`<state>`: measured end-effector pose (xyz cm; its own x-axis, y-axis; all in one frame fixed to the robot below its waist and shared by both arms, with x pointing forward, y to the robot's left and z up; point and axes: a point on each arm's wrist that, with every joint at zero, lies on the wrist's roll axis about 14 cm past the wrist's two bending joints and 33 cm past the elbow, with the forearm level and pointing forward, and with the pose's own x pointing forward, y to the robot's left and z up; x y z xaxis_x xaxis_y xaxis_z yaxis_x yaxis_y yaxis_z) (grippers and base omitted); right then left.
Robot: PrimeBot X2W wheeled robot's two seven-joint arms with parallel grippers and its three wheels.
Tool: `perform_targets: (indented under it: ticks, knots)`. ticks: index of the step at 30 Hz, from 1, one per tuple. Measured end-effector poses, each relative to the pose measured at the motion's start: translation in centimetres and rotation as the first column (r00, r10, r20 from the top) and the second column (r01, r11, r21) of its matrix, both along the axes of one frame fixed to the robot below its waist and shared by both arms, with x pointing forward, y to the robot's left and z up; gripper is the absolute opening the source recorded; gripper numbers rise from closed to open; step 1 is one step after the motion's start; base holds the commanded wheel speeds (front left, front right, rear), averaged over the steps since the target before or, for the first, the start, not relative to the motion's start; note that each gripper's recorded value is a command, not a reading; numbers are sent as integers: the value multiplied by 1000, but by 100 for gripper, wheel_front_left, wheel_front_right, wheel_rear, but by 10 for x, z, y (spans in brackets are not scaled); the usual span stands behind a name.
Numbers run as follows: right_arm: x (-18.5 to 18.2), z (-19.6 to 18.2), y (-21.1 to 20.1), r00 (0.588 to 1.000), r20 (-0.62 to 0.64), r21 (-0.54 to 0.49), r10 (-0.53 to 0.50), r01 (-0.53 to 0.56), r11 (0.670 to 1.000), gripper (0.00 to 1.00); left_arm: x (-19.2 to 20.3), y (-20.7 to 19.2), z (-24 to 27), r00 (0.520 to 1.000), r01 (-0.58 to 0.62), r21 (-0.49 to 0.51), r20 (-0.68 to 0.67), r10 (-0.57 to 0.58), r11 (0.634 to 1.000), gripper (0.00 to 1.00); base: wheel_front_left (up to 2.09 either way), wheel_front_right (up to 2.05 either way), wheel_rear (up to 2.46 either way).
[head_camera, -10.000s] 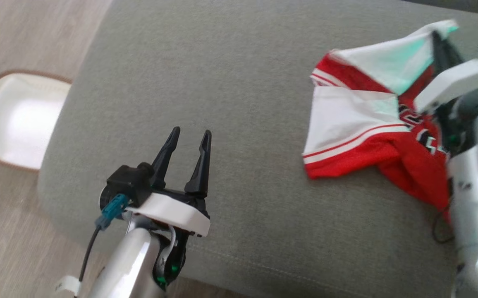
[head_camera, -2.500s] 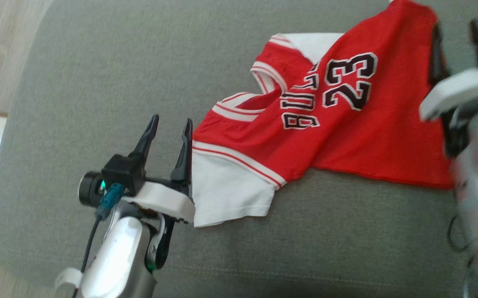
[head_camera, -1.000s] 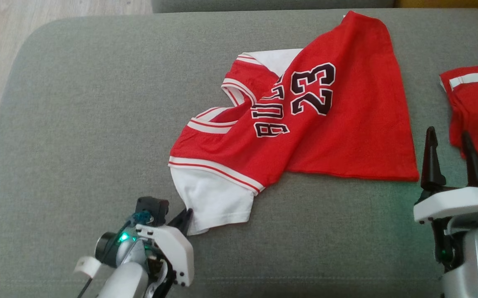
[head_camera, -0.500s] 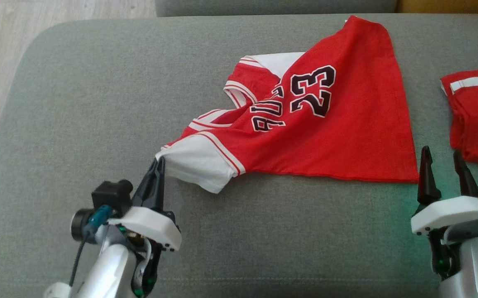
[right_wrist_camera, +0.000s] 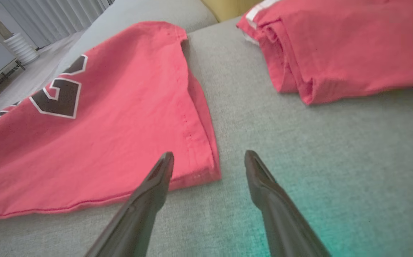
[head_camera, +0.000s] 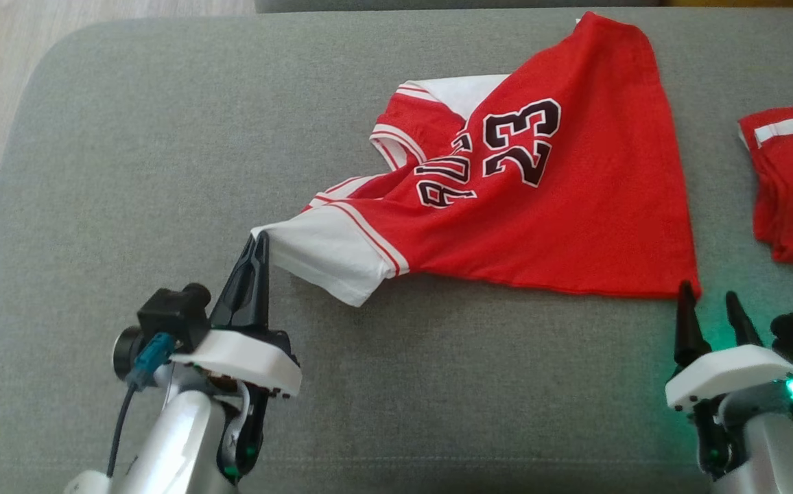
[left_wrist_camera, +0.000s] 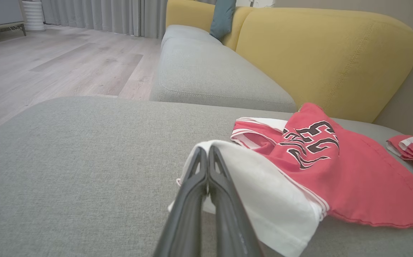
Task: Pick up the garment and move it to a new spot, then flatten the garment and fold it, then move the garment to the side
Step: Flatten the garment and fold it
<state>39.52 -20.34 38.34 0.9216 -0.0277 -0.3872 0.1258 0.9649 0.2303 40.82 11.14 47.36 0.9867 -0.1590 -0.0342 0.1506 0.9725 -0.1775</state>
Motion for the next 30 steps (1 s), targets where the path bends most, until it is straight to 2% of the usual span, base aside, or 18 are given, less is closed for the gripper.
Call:
perform_targets:
  ticks: [14, 15, 16, 20, 23, 27, 30]
  knots:
    - [22, -22, 15, 998, -65, 75, -2, 7, 997, 100, 5, 5, 0, 1000, -16, -9, 6, 16, 1000, 0, 0, 0, 0]
    - [22, -22, 15, 998, -65, 75, -2, 7, 997, 47, 5, 5, 0, 1000, -16, -9, 6, 16, 1000, 0, 0, 0, 0]
    - [27, -21, 17, 998, -61, 95, -8, 14, 995, 0, 6, 5, -1, 1000, -14, -3, 4, 14, 1000, 0, 0, 0, 0]
    - [33, -13, 19, 1000, -25, 96, -8, 10, 995, 0, 8, 6, 4, 1000, -20, -5, 18, 20, 1000, 0, 0, 0, 0]
    - [40, 8, 19, 999, 54, 71, 3, -7, 997, 0, 11, 5, 16, 998, -15, -15, 54, 15, 1000, 0, 0, 0, 0]
    - [60, 67, 18, 971, 238, 19, 29, -35, 999, 0, 20, 5, 50, 988, -17, -41, 151, 23, 999, 0, 0, 0, 0]
    - [75, 136, 21, 909, 412, -38, 69, -59, 998, 0, 26, 0, 89, 966, 12, -65, 259, 5, 998, 0, 0, 0, 0]
